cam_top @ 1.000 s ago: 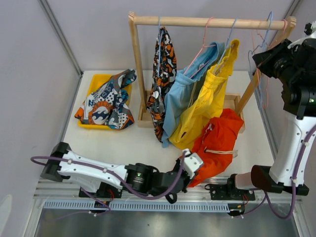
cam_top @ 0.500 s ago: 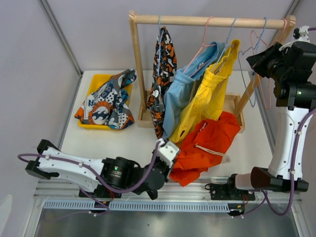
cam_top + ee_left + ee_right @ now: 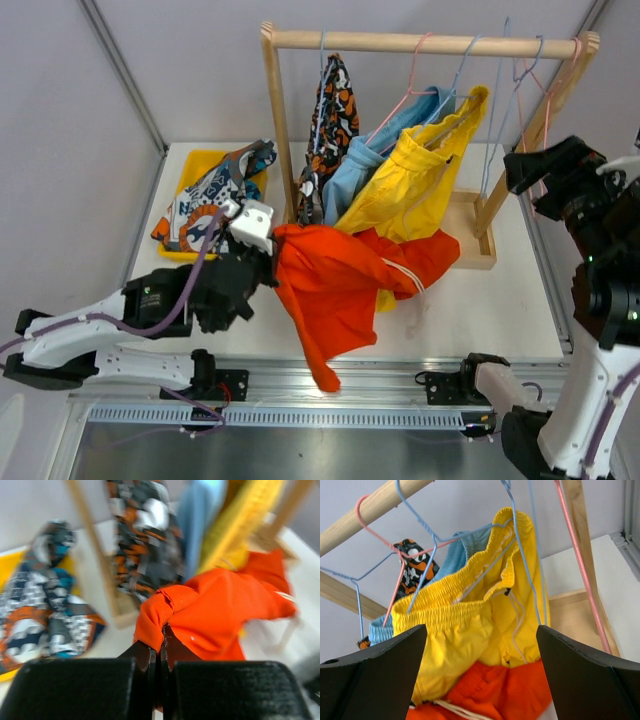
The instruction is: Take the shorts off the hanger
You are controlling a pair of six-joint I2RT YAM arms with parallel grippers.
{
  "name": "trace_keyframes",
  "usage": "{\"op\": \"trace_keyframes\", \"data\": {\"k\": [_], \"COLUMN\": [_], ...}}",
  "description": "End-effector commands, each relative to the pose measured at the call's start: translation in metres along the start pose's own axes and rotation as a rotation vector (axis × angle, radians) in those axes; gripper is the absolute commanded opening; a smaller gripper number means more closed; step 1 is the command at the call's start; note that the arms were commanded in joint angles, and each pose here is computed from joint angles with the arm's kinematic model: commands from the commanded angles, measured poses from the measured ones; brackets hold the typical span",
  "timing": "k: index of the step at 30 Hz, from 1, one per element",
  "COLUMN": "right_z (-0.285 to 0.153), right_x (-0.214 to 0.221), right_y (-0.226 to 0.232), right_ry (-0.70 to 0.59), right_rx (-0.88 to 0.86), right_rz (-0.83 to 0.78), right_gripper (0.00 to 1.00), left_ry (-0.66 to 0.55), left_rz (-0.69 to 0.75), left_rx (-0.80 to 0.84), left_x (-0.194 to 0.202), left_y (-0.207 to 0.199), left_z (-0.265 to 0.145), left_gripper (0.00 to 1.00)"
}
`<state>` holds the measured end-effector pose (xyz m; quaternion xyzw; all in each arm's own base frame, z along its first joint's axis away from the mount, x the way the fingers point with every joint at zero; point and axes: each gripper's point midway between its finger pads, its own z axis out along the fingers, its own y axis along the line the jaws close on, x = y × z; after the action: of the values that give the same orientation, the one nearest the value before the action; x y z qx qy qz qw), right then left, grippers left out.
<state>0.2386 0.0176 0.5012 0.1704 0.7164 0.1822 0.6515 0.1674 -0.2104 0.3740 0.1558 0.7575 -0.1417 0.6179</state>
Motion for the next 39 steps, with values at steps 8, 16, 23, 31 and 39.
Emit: {"op": "trace_keyframes", "data": {"k": [8, 16, 23, 31, 39], "right_z": [-0.040, -0.042, -0.033, -0.024, -0.016], "right_x": [0.038, 0.057, 0.076, 0.094, 0.099], "right_y": [-0.023, -0.028, -0.034, -0.042, -0.045], "right_ry": [0.026, 0.057, 0.097, 0.136, 0.140], "right_rx": [0.067, 0.061, 0.046, 0.044, 0.045], "right_rz": [-0.018, -0.010, -0.002, -0.008, -0.001], "right_gripper": [0.99, 0.99, 1.00, 0.99, 0.99], "left_ry": [-0.205, -0.323, -0.404, -0.518, -0.317], "left_rz": [-0.036, -0.097, -0.112, -0.128, -0.202], "left_rx": [-0.445, -0.658, -0.664, -0.610, -0.653], "left_x": [-0.122, -0.209, -0.253, -0.283, -0.197], "left_y": [0.161, 0.221, 0.247, 0.271, 0.294], "left_z": [-0.003, -0.001, 0.040, 0.100, 0.164], "left_gripper": [0.00, 0.00, 0.00, 0.00, 0.00]}}
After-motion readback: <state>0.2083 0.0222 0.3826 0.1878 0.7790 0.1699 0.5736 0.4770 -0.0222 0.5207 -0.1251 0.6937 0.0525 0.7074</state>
